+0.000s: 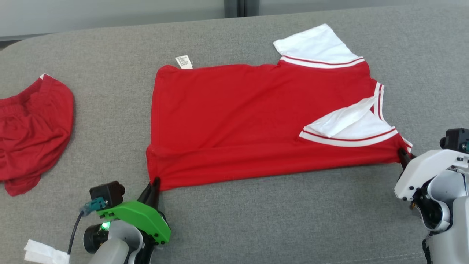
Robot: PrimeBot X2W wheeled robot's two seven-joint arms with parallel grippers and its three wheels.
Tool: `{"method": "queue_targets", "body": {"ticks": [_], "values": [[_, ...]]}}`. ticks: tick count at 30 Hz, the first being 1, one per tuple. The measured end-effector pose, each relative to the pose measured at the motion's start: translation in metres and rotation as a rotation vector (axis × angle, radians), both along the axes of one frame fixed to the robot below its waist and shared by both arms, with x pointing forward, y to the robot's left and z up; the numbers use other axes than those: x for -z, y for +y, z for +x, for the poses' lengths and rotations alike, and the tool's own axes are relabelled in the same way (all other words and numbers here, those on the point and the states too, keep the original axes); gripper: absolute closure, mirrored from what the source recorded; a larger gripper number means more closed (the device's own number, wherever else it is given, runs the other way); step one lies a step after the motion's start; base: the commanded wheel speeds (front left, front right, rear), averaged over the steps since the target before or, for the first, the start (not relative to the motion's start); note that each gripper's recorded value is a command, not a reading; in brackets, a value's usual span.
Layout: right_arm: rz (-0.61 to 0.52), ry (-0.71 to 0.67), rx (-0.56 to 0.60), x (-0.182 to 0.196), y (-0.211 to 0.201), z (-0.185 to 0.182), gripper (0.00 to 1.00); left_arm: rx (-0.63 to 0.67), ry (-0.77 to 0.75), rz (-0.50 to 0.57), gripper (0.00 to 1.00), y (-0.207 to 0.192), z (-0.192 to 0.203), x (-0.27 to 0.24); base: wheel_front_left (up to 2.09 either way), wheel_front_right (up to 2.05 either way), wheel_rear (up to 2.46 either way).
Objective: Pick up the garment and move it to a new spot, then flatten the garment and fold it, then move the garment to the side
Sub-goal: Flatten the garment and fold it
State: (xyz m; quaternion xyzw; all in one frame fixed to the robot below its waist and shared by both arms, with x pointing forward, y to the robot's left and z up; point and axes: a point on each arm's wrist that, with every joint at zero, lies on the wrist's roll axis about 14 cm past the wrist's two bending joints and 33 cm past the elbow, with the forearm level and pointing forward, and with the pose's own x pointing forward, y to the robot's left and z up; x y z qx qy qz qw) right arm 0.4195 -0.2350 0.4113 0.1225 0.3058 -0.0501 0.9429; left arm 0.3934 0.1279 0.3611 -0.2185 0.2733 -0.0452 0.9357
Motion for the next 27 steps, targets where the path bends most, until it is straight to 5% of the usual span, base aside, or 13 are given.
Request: {"method": "queue_targets", "body": {"ticks": [9, 10, 11, 12, 18, 27], "values": [[0.021, 0.046, 0.052, 0.003, -0.015, -0.043, 1.0, 0.007, 0.066, -0.016, 1.0, -0.005, -0.046, -0.003, 0.0, 0.0, 0.0], [0.031, 0.048, 0.059, 0.004, -0.016, -0.046, 1.0, -0.002, 0.072, -0.026, 0.57, -0.004, -0.049, -0.003, 0.0, 0.0, 0.0], [0.042, 0.047, 0.065, 0.004, -0.017, -0.048, 0.94, -0.004, 0.074, -0.029, 0.0, -0.004, -0.052, -0.004, 0.0, 0.0, 0.0], [0.052, 0.047, 0.069, 0.005, -0.017, -0.05, 0.0, -0.003, 0.076, -0.025, 0.0, -0.003, -0.054, -0.005, 0.0, 0.0, 0.0], [0.042, 0.033, 0.068, 0.0, -0.018, -0.051, 0.0, -0.017, 0.056, -0.014, 0.0, 0.004, -0.051, -0.016, 0.0, 0.0, 0.0], [-0.027, -0.126, -0.037, -0.063, 0.003, 0.004, 0.0, 0.014, -0.001, 0.01, 0.0, 0.012, -0.017, -0.043, 0.0, 0.0, 0.0]]}}
